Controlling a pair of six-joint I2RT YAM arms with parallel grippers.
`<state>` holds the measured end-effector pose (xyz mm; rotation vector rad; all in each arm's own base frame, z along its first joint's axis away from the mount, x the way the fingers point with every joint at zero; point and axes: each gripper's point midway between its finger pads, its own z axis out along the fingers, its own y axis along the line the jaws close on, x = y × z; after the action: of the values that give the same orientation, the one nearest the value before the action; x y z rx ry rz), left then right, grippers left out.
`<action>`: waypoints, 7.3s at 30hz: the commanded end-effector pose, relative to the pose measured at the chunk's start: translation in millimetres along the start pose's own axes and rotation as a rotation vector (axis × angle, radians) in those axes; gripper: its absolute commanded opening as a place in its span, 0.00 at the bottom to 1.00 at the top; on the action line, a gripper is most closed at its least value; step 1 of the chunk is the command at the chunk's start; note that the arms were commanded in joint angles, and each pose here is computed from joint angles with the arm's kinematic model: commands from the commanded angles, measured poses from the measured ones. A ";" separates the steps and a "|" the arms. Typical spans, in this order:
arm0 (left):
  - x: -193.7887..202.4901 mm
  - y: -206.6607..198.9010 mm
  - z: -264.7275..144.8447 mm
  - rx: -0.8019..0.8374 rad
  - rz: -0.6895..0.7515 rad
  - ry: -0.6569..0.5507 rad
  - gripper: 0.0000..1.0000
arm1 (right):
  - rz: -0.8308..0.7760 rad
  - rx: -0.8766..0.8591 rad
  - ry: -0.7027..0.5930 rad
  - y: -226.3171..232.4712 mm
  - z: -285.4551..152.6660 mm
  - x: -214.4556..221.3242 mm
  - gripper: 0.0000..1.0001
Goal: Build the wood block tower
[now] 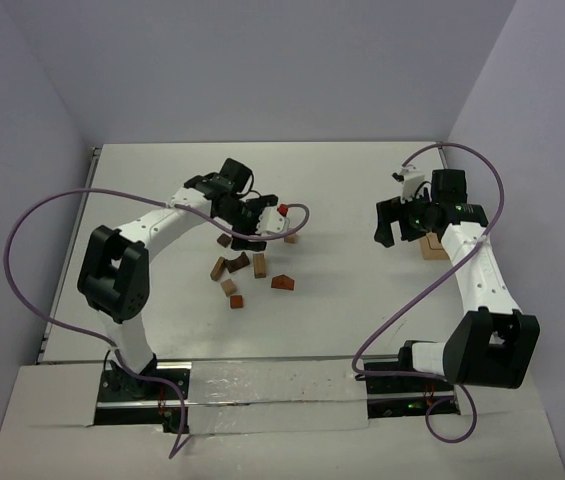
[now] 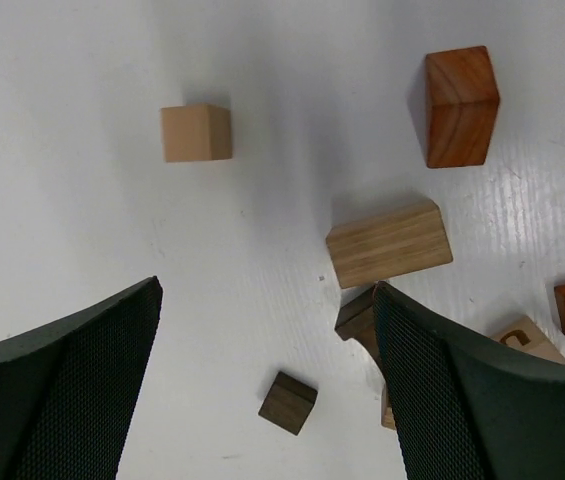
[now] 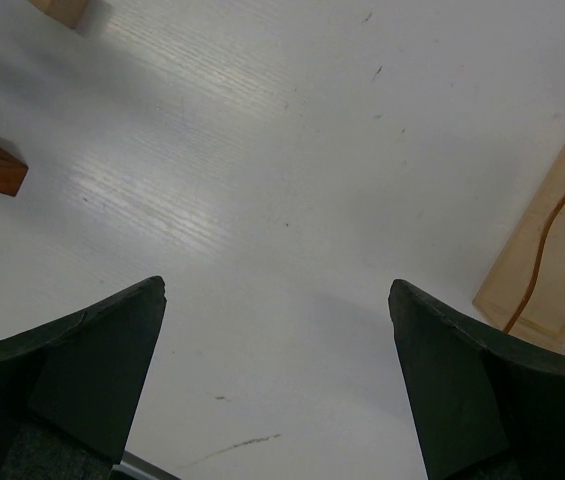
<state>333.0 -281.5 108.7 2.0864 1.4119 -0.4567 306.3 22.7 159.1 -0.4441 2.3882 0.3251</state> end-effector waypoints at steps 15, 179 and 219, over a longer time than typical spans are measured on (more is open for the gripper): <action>1.5 -32.8 29.9 -0.069 -0.293 -0.008 0.98 | -0.023 0.020 0.022 -7.4 8.2 5.3 1.00; 49.7 -64.3 -123.8 -0.447 -0.691 -0.281 0.86 | -0.477 -0.205 0.246 181.2 186.3 -69.6 0.00; 72.1 -45.4 -149.4 -0.699 -0.861 -0.322 0.99 | 0.188 0.144 0.191 269.4 175.2 -72.1 0.00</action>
<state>307.0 -119.3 161.6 0.7818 1.9051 -0.4679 348.2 339.3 108.9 -0.2282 2.6074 0.1728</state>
